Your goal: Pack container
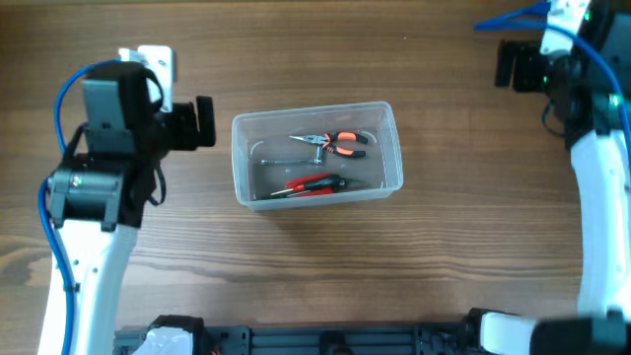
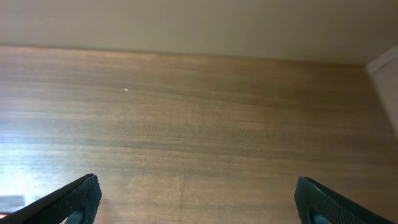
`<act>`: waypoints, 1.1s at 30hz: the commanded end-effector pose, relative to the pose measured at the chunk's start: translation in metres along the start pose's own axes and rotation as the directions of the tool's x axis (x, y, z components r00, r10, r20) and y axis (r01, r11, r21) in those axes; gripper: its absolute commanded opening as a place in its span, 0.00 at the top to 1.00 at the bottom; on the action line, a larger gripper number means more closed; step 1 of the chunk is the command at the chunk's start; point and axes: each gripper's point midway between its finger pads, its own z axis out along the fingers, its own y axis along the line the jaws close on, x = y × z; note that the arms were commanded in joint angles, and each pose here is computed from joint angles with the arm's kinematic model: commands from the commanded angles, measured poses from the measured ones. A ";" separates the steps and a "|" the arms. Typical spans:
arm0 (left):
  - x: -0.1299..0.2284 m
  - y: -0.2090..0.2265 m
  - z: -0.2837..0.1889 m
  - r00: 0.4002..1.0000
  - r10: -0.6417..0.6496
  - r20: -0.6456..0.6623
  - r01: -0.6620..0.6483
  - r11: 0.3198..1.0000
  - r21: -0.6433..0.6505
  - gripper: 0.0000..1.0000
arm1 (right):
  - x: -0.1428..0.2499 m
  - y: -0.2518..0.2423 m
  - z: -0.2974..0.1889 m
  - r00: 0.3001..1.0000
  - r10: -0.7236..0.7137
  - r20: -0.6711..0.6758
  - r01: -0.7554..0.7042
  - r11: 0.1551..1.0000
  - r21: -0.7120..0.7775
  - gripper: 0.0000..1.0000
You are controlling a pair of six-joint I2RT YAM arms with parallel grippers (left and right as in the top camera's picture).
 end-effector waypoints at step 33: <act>0.116 0.047 -0.074 0.949 -0.201 0.244 0.250 0.949 -0.192 0.00 | 0.190 0.057 -0.104 0.996 -0.019 0.086 0.024 0.998 -0.056 0.00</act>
